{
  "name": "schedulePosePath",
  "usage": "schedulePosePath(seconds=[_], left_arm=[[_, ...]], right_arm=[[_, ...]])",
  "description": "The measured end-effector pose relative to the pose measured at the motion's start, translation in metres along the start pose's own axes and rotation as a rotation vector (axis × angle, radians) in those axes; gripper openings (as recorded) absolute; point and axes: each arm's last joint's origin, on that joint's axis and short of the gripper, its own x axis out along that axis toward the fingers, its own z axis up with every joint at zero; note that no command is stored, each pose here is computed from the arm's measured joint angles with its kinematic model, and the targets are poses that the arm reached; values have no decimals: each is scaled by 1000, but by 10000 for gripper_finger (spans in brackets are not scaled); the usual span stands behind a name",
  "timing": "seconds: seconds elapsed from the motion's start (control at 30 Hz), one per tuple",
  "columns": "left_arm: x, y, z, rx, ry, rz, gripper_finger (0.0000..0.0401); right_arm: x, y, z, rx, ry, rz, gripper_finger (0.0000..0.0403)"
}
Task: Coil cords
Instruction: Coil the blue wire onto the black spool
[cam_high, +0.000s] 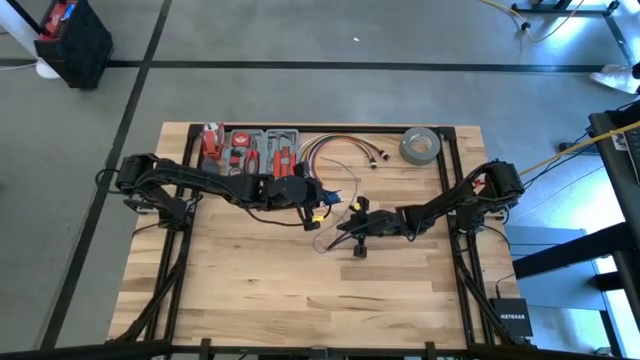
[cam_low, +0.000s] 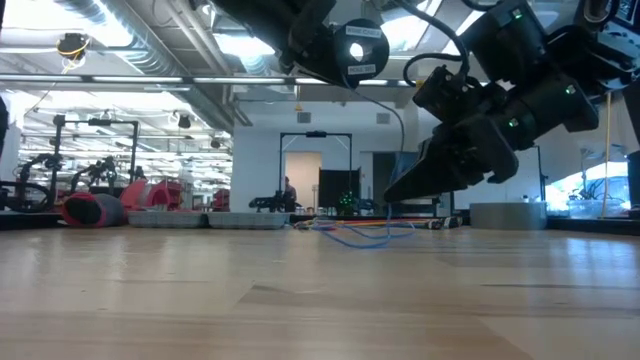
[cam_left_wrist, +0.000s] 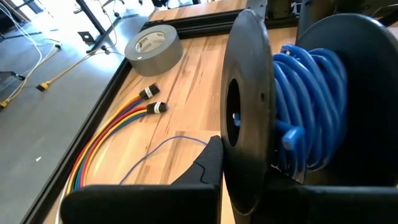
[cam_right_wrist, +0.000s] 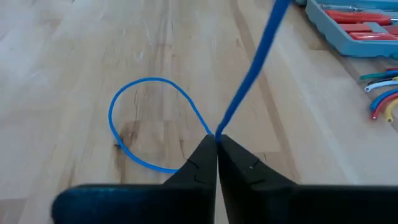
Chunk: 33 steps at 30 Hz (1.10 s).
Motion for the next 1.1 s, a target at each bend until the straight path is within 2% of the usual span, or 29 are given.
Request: schedulePosePath(seconds=[0.27, 0.5, 0.8, 1.1], left_arm=[[0, 0, 0, 1, 0, 0, 0], [0, 0, 0, 21, 3, 0, 0], [0, 0, -6, 43, 60, -1, 0], [0, 0, -10, 44, 102, 3, 0]], right_arm=[[0, -1, -1, 21, 11, -18, 7], [-10, -6, 1, 2, 69, -119, 3], [-39, -17, 11, 7, 128, -312, 2], [-81, -29, 30, 103, 72, -418, 1]])
